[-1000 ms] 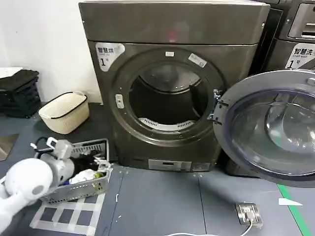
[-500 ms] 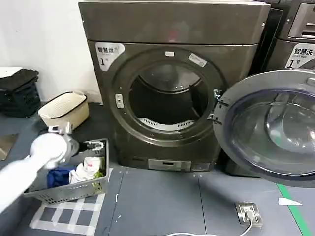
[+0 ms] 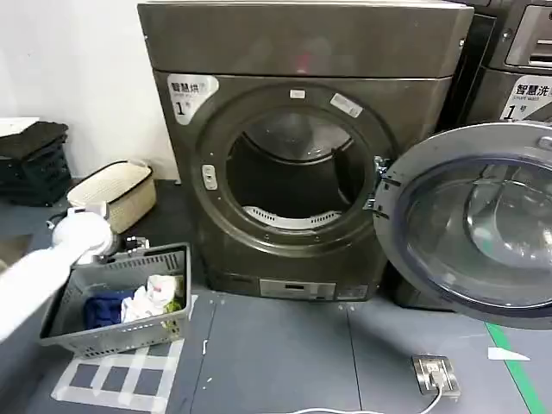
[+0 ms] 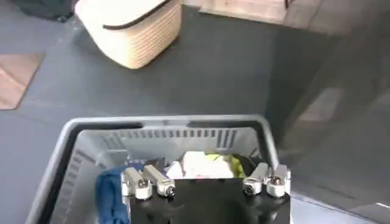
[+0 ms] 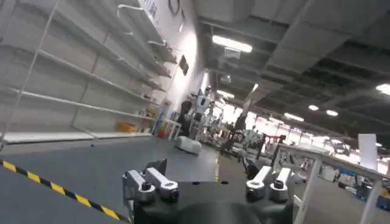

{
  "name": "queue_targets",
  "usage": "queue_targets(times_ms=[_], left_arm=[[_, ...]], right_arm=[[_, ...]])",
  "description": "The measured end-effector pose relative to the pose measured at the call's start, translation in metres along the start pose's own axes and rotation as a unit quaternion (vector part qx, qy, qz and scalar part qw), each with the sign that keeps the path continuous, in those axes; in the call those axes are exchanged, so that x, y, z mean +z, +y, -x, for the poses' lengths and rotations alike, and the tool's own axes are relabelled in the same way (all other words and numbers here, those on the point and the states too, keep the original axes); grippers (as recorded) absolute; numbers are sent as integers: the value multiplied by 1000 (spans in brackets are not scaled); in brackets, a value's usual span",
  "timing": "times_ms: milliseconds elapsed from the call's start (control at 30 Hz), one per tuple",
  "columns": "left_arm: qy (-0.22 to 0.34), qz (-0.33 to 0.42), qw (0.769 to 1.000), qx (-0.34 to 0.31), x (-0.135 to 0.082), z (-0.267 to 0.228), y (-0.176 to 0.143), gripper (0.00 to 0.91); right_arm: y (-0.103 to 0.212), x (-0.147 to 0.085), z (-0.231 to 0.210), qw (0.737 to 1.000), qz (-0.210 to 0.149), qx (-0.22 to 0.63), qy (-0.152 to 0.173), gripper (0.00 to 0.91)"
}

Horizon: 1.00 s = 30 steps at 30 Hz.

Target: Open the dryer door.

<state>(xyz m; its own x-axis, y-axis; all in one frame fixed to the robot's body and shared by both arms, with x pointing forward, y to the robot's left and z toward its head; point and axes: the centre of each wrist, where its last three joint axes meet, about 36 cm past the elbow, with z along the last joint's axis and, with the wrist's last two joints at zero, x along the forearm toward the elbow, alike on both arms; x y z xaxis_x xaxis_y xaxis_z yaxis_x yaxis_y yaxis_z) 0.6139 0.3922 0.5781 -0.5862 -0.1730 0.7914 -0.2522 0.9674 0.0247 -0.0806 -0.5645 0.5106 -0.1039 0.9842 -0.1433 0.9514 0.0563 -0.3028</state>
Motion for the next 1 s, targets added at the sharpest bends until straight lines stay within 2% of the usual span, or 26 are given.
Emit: queue_targets(times_ms=[400,633,767,1000], left_arm=[[54,-29,998,-18,27,2,52,907],[47,-12,998,-36,32,7,57,907],[41,6,999,-22,33,6,52,907],[41,4,999,-14,23,9,40,907]], right_arm=[[14,10,1,999,22,-9,-25,907],[12,15,1,999,19,-11,-32,907],[12,15,0,999,13,-15,-38,907],[12,18,-1,999,12,-18,-41,907]])
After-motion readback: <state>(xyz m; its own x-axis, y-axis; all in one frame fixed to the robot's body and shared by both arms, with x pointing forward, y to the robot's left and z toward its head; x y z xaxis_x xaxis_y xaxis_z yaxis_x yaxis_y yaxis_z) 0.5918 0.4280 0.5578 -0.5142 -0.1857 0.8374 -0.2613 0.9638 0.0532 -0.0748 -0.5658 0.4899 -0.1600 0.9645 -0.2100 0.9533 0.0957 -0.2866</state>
